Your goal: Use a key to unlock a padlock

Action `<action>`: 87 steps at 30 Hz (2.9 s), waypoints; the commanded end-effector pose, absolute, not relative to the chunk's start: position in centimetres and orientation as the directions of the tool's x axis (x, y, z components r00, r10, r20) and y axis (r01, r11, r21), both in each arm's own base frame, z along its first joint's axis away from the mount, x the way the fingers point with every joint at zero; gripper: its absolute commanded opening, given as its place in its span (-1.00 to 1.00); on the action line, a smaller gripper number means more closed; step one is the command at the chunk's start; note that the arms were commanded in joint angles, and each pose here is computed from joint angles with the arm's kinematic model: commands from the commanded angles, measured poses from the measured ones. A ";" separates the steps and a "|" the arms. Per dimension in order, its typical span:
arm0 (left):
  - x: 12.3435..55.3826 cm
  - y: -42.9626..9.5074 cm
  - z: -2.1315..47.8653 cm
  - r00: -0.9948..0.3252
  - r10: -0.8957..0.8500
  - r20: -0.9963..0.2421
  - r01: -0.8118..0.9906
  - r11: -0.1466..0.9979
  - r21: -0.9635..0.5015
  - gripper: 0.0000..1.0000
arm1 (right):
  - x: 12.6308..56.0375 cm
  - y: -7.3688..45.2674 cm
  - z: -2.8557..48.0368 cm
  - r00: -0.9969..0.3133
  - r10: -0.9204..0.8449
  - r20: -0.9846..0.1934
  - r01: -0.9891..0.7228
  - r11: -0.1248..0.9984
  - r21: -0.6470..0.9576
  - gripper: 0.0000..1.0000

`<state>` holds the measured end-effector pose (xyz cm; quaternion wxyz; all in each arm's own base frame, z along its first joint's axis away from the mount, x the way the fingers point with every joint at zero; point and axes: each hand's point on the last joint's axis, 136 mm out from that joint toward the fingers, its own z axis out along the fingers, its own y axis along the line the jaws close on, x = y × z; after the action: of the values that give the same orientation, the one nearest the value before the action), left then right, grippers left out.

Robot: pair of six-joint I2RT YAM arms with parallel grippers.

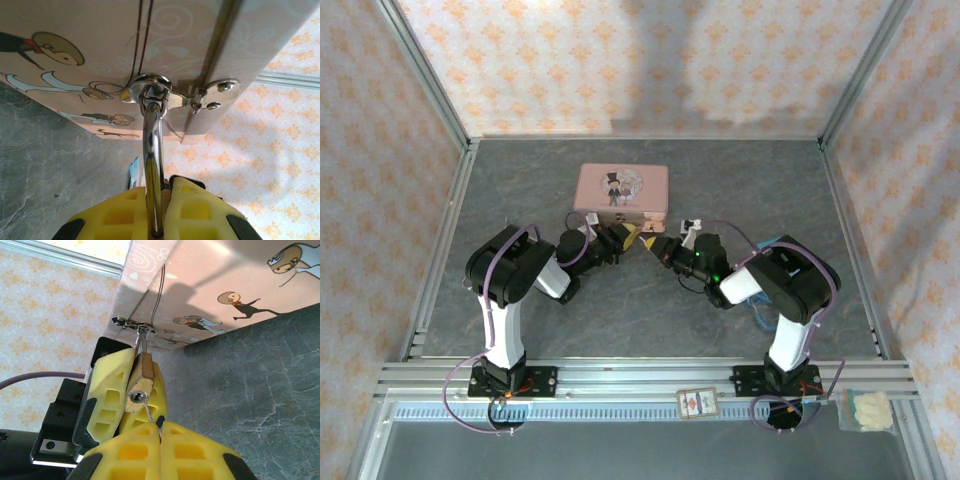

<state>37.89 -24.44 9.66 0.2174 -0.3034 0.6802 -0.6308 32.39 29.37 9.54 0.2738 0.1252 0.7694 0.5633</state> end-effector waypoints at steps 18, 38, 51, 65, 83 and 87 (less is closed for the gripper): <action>37.5 -25.0 12.4 -0.730 -0.683 0.011 -0.025 0.010 -1.000 -1.00 | 32.7 29.9 11.4 -0.810 0.502 -0.302 -0.173 0.287 0.942 -1.00; 34.2 -27.5 13.9 -0.797 -0.596 -0.100 0.085 0.053 -0.995 -1.00 | 34.6 31.3 13.9 -0.842 0.518 -0.149 -0.091 0.137 0.986 -1.00; 34.1 -27.8 13.8 -0.780 -0.624 -0.041 0.078 -0.033 -0.996 -1.00 | 33.9 31.5 13.8 -0.839 0.529 -0.125 -0.047 0.160 0.986 -1.00; 32.8 -27.8 16.4 -0.754 -0.605 -0.256 0.328 -0.009 -0.945 -1.00 | 32.9 30.8 16.3 -0.834 0.420 0.357 0.262 -0.268 0.927 -1.00; 31.8 -29.1 17.7 -0.685 -0.525 -0.505 0.552 0.079 -0.830 -1.00 | 33.6 29.8 24.7 -0.731 0.134 0.669 0.427 -0.674 0.602 -1.00; 32.3 -28.6 18.3 -0.672 -0.562 -0.483 0.538 0.079 -0.840 -1.00 | 33.5 30.6 24.3 -0.773 0.166 0.612 0.390 -0.637 0.665 -1.00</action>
<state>37.25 -25.30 11.87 0.3930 -0.1547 0.6849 -0.5937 33.78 30.63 11.26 0.0276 0.3908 0.6038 0.6942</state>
